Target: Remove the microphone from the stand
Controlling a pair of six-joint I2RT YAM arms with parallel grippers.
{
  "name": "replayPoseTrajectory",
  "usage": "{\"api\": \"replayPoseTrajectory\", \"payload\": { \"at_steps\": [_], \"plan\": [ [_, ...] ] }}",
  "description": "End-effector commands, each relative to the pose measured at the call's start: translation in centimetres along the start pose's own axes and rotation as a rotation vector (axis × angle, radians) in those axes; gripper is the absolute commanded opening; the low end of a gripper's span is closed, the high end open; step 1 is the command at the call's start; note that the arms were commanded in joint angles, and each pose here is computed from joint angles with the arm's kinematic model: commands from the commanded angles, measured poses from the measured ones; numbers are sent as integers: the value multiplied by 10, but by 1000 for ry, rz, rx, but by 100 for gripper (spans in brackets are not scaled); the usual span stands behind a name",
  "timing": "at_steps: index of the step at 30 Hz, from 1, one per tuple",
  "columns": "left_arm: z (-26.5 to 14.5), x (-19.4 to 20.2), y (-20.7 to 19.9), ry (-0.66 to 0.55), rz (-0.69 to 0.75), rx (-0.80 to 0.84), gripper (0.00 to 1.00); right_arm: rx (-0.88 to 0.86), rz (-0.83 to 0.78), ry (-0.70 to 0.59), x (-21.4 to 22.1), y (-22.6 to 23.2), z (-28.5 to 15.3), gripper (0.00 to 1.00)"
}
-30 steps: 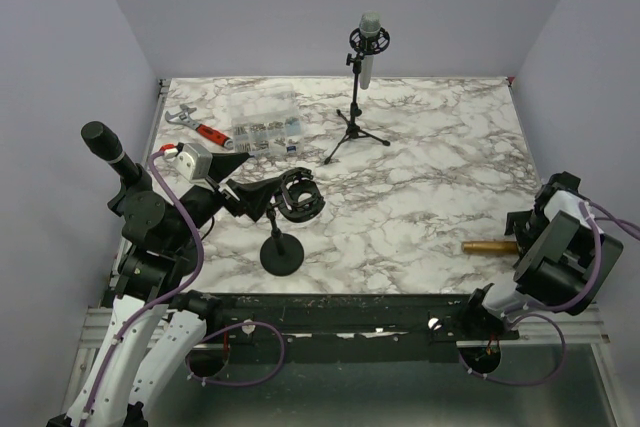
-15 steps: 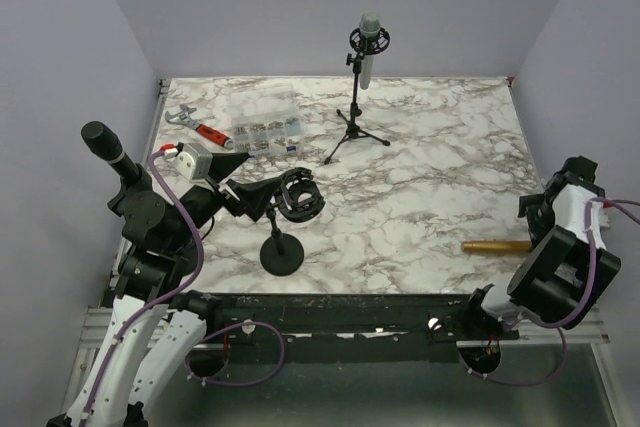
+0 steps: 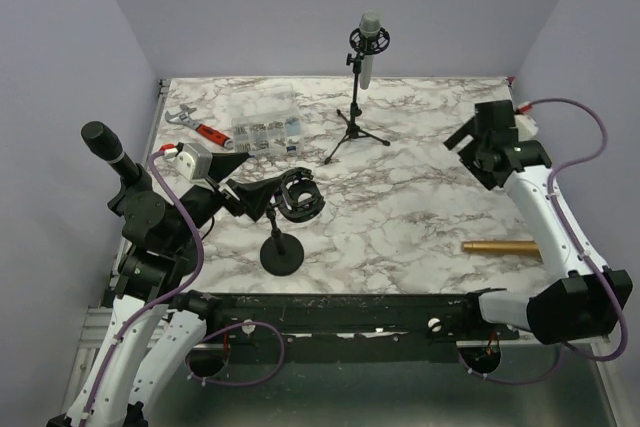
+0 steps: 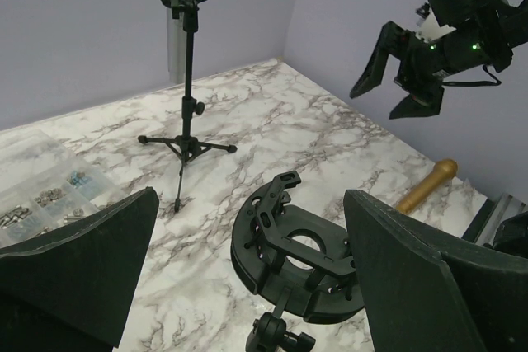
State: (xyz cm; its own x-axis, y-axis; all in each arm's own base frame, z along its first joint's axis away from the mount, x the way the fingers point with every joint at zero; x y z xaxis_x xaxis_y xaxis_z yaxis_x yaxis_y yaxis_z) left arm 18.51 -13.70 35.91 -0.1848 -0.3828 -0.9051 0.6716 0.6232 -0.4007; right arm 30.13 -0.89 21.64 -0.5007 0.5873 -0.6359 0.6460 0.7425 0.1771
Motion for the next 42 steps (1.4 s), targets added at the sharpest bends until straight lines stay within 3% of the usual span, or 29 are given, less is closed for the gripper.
{"api": "replayPoseTrajectory", "payload": {
  "at_steps": [1,5,9,12,17,22,31,36,42],
  "plan": [
    [-1,-7,-1,-22,15,-10,99,-257,-239,-59,19,77,-22,100],
    [0,-7,2,-21,17,-20,98,-757,-462,44,74,149,-64,100],
    [1,-6,5,-15,18,-34,99,-1215,-514,126,108,175,-121,100],
    [2,-5,7,-8,16,-43,99,-1346,-584,167,124,170,-139,100],
    [4,-4,10,0,7,-49,99,-1380,-614,224,131,165,-147,100],
    [4,-1,12,19,-42,-74,98,-1718,-475,376,143,177,-202,100],
    [-35,18,4,165,-196,-207,95,-1622,-466,326,149,184,-206,100],
    [-56,35,-3,223,-298,-248,95,-1665,-444,397,160,188,-202,100],
    [-50,56,1,247,-529,-299,82,-1677,-448,375,163,186,-205,100]
  ]
}}
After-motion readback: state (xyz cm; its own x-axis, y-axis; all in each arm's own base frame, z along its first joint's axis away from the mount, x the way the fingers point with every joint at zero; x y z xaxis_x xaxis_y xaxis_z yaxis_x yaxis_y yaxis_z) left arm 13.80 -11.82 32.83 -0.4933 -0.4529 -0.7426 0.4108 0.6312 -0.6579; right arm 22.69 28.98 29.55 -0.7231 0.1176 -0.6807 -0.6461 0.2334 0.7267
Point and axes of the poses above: each gripper's point midway between its finger pads, its own z axis out along the fingers, its own y axis along the line the jaws close on, x = y × z, the point moved 3 cm from there along -z, back along the fingers, and after that the axes turned 12 degrees about -z, right-handed, at the moved point
